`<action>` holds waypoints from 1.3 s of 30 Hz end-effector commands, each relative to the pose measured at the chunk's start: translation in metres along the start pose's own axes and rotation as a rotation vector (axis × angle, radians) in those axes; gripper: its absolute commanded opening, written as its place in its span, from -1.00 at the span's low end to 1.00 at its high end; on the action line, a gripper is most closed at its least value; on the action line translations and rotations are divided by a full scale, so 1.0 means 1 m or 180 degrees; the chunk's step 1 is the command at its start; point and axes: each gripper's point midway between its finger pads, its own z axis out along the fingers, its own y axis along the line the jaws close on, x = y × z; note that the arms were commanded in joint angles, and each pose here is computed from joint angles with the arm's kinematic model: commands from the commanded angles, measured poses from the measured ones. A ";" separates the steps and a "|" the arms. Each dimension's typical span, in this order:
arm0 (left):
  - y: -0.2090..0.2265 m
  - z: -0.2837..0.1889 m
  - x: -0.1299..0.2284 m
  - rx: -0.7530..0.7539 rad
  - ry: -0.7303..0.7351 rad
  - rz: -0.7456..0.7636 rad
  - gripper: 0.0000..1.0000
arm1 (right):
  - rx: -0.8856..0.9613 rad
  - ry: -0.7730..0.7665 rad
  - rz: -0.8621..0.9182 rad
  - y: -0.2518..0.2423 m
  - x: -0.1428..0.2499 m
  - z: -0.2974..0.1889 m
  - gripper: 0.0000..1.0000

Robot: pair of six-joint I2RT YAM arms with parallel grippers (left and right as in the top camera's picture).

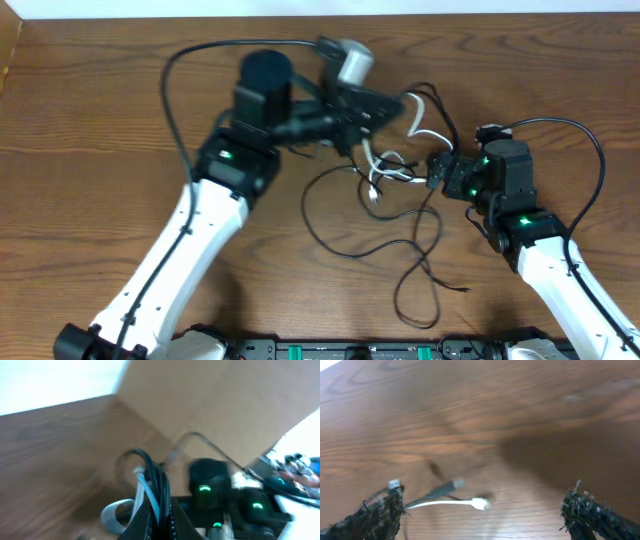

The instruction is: Untangle cables

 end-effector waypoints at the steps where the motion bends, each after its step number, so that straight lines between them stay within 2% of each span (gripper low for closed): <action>1: 0.049 -0.044 -0.020 -0.0452 -0.0213 -0.0143 -0.85 | 0.0499 -0.0122 0.0045 -0.034 -0.008 -0.004 0.99; 8: 0.131 -0.143 -0.030 -0.1292 -0.0570 -0.0644 -0.85 | 0.0916 0.0007 0.0202 -0.073 0.000 -0.011 0.98; 12: 0.163 -0.204 -0.025 -0.1716 -0.0792 -0.0948 -0.85 | 0.1085 0.0058 0.0394 -0.093 0.003 -0.016 0.98; 16: 0.179 -0.244 -0.012 -0.1985 -0.0910 -0.1277 -0.85 | 0.1111 0.0038 0.0699 -0.100 0.003 -0.017 0.99; 19: 0.182 -0.253 -0.003 -0.2047 -0.0906 -0.1453 -0.85 | 0.0923 0.0017 0.0753 -0.090 0.000 -0.014 0.98; 26: 0.182 -0.252 -0.002 -0.2051 -0.0886 -0.1441 -0.85 | 0.0285 0.0040 0.0610 -0.054 -0.009 -0.007 0.98; 39: 0.181 -0.251 0.008 -0.2051 -0.0826 -0.1603 -0.85 | 0.0134 0.0035 0.0573 -0.046 -0.012 -0.006 0.98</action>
